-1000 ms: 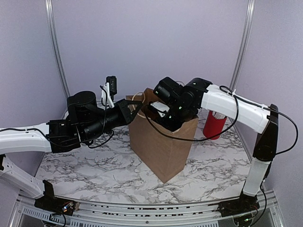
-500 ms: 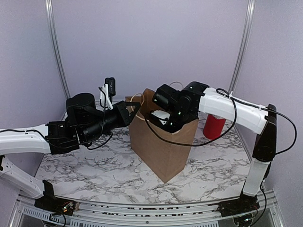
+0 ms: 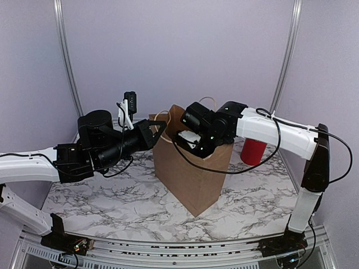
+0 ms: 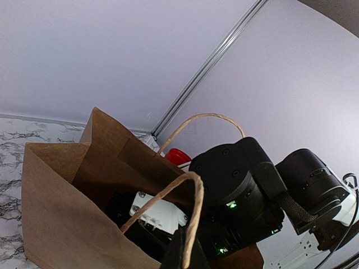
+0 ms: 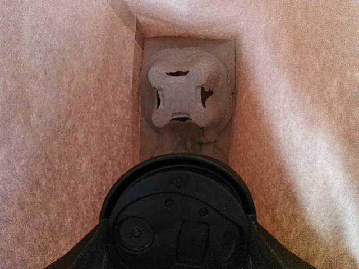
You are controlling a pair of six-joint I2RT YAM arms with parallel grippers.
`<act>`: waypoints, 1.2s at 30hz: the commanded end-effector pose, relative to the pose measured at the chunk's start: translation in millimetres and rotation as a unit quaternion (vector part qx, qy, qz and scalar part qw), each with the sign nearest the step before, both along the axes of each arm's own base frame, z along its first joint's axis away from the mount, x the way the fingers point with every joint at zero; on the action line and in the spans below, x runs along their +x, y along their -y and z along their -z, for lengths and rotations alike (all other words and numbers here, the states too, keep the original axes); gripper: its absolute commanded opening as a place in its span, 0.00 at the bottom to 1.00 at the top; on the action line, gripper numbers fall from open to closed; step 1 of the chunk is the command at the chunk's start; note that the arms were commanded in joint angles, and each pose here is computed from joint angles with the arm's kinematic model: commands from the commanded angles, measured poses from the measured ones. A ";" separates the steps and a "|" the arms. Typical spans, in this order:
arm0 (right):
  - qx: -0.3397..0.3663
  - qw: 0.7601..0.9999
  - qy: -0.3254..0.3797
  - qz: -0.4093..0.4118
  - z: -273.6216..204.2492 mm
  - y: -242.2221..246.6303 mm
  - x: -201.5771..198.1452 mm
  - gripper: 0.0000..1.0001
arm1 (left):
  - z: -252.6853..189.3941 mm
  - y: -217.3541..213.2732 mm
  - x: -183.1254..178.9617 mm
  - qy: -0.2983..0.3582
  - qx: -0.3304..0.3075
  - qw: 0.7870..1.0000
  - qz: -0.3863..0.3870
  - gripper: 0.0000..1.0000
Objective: Pack the takeout coffee
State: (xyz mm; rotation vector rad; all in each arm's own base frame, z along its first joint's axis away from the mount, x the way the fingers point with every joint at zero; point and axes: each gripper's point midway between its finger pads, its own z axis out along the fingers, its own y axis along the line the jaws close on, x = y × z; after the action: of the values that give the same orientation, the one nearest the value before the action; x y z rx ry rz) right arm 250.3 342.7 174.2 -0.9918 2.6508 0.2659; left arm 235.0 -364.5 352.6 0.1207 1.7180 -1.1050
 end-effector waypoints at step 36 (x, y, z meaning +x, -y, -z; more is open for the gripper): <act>-0.064 0.998 -0.010 -0.012 -3.9 17.4 -16.9 0.75 | -4.9 -7.0 4.2 0.013 0.024 0.999 -0.025 0.00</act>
State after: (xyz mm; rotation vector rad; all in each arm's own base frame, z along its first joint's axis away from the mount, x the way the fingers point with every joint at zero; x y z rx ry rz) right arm 241.9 333.6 193.0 -1.0250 2.6729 0.1691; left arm 238.9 -359.9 346.8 0.1189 1.7326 -1.0419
